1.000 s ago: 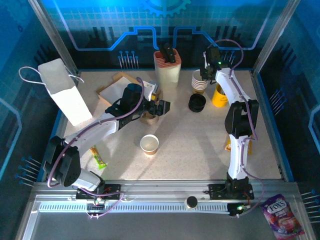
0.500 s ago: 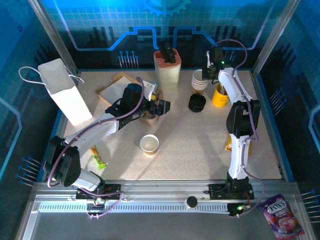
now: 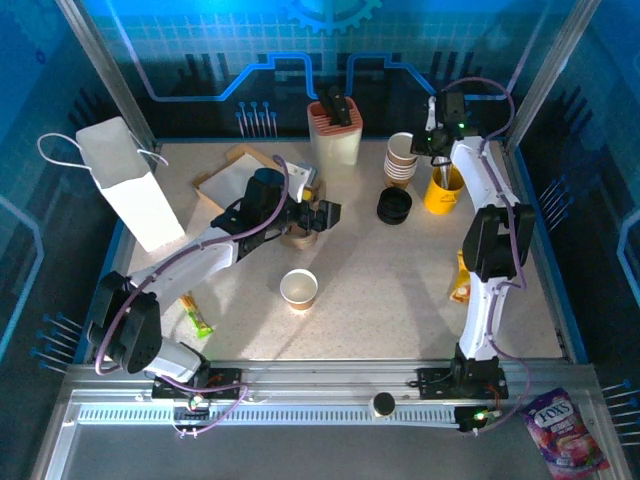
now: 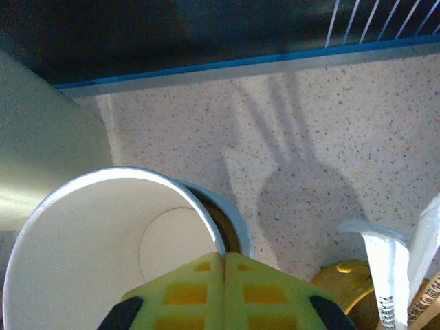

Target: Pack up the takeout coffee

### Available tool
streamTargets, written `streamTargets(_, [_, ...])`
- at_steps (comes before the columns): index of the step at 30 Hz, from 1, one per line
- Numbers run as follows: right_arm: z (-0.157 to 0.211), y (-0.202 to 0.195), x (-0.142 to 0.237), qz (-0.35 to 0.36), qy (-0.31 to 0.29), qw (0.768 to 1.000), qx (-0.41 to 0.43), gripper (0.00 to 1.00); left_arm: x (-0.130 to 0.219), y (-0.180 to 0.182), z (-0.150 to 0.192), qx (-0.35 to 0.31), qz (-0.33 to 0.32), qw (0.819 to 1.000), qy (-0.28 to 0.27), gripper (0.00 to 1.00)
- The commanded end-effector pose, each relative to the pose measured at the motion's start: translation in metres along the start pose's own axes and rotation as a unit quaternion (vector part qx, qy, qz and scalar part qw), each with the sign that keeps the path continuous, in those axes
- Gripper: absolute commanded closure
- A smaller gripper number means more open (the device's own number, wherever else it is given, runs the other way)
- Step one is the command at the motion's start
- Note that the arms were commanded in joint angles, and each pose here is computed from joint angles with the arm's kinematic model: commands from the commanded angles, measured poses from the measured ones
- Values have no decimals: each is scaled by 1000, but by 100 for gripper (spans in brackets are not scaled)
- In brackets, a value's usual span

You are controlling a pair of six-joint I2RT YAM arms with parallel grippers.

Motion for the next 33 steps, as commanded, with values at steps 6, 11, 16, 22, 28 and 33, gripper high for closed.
streamTargets(6, [-32,4,58,-31,-76,996,-23,100,-2,-1,4,-12,5,1000,-4,0])
streamTargets(11, [-46,16,103,-45,-125,991,-16,100,-3,5,7,-3,-10,1000,-7,0])
streamTargets(16, [-31,43,136,-57,-139,989,10,100,1,14,10,14,-20,999,-22,0])
streamTargets(22, [43,81,152,-65,-96,992,51,100,21,30,16,34,-45,998,-37,0])
streamTargets(28, [136,119,149,-70,-5,990,125,100,44,38,31,37,-74,996,-41,0])
streamTargets(33, [198,143,139,-102,47,979,168,100,51,43,45,40,-87,995,-28,0])
Point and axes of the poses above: each hand's point on the last joint's axis, 136 mm out from that joint toward the fingers, its own x axis back along the fingers, its own y axis along the line the jaws close on, z = x × y, the point moved 6 cm from there along x, back along the fingers, and after that the axes turned 11 degrees about x, right-handed, at the moved point
